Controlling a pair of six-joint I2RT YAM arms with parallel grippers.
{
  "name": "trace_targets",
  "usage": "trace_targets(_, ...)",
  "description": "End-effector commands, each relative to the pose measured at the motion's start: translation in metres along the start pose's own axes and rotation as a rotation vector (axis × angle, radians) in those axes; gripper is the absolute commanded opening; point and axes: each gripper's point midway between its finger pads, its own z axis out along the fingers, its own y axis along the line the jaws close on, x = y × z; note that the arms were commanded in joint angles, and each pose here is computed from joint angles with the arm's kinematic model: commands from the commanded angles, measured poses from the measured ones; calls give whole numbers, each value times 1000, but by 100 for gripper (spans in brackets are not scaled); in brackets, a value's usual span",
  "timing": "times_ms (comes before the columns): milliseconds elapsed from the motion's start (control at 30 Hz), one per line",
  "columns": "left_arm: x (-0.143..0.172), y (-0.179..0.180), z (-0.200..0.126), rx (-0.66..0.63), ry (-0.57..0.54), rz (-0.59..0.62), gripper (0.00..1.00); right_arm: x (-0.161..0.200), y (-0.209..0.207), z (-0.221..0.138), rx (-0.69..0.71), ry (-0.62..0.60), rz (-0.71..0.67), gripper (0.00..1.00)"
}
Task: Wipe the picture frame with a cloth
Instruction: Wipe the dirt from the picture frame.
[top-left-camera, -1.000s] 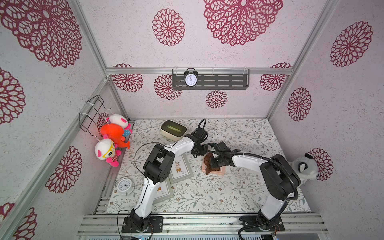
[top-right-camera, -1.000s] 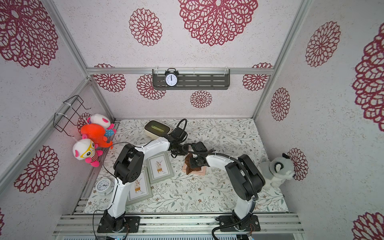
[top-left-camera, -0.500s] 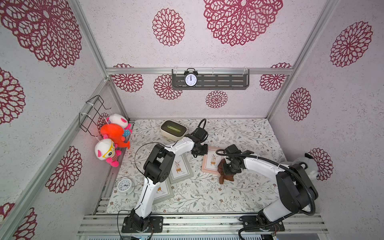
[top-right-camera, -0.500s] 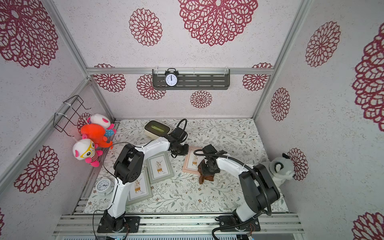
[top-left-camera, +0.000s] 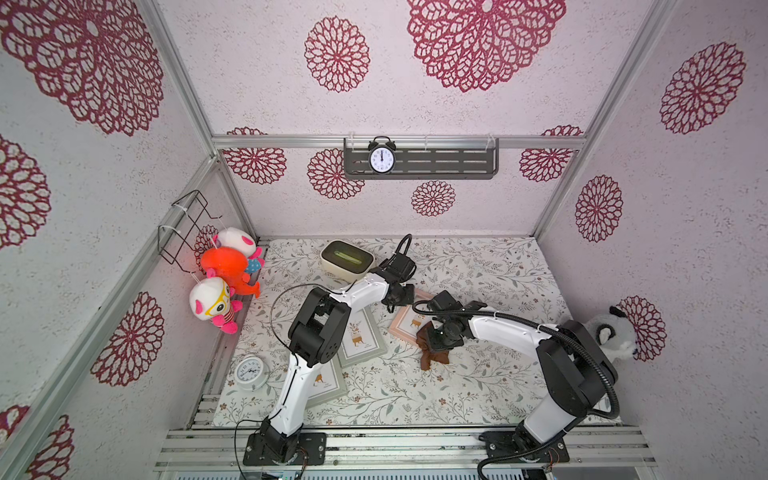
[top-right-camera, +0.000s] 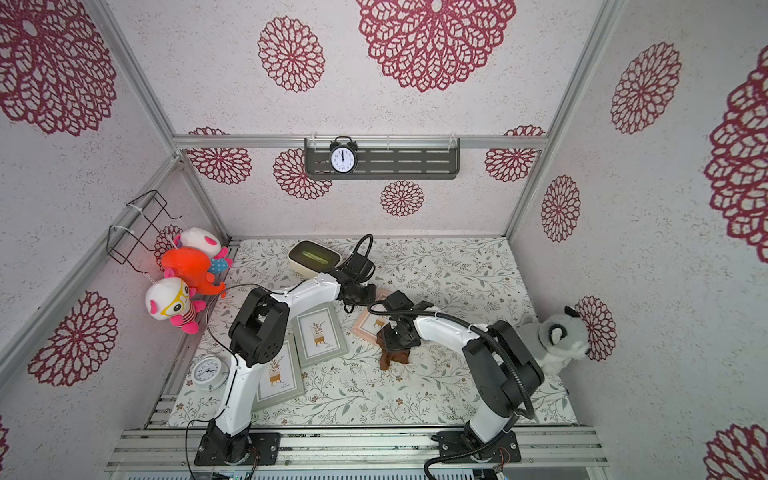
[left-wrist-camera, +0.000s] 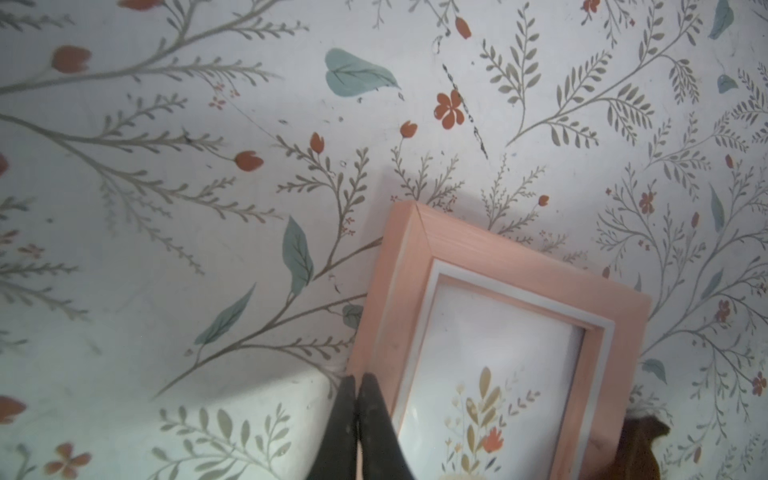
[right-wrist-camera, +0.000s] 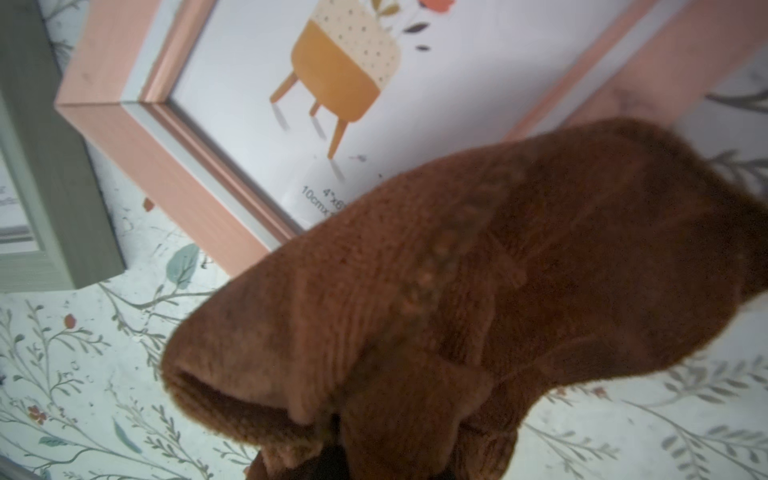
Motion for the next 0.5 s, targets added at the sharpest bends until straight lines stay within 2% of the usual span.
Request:
trace_targets(0,128,38,45,-128,412,18,7,-27,30,15,-97,-84,-24,0)
trace_targets(200,133,32,37,-91,437,17,5,-11,-5,13,17,-52,-9,0)
trace_targets(367,147,32,21,-64,468,-6,5,-7,-36,-16,46,-80,39,0)
trace_targets(467,152,31,13,-51,480,-39,6,-13,-39,-33,37,-108,45,0)
